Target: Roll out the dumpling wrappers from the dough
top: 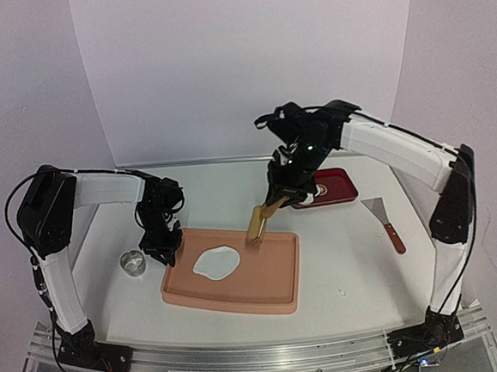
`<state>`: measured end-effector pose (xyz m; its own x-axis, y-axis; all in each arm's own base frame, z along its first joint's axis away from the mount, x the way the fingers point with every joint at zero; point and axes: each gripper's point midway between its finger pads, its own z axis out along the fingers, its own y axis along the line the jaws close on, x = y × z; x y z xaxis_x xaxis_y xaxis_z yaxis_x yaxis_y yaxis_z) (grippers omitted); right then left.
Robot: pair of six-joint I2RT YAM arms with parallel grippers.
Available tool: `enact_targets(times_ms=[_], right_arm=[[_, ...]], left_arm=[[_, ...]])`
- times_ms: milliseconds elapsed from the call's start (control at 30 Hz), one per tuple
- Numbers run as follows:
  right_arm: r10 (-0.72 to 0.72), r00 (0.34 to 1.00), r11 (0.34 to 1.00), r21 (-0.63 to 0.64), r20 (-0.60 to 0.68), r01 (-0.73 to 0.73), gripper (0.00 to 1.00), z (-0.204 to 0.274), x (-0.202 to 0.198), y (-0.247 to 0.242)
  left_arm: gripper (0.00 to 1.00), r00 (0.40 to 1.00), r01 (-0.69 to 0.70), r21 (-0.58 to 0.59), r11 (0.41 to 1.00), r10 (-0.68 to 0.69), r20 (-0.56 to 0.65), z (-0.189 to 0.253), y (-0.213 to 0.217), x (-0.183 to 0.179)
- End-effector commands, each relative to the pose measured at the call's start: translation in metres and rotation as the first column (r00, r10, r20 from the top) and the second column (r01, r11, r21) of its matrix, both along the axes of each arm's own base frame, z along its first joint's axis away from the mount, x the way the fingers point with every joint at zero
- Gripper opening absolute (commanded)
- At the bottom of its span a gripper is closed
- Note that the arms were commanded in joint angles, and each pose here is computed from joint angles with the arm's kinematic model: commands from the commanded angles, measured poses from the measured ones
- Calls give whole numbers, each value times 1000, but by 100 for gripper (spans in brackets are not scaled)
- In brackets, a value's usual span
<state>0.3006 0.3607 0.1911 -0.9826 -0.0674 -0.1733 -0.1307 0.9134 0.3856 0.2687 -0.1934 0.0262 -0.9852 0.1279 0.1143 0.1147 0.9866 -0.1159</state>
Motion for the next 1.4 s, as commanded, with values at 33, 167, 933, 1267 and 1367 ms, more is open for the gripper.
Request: enact_targets(times_ms=[33,167,933,1267,1367], right_arm=[[-266,953,963,-6,147,270,0,63,10,-91],[-406,897,908,-39,173,418,0,48,10,-143],[-637,769,764,182,60,619,0,-75,50,-197],[-633,773,774,16,-36,634,6,-145,2,-221],[-649,758,760,-28,-65,649,25,-161,-14,-228]], left_arm=[[16,998,-4,-7,1000,4,64,17,-3,12],[28,996,-25,14,1000,23,89,23,1,16],[84,932,-190,11,982,177,315,109,36,19],[100,891,-298,21,954,270,365,128,65,2],[100,880,-328,24,944,297,370,128,71,0]])
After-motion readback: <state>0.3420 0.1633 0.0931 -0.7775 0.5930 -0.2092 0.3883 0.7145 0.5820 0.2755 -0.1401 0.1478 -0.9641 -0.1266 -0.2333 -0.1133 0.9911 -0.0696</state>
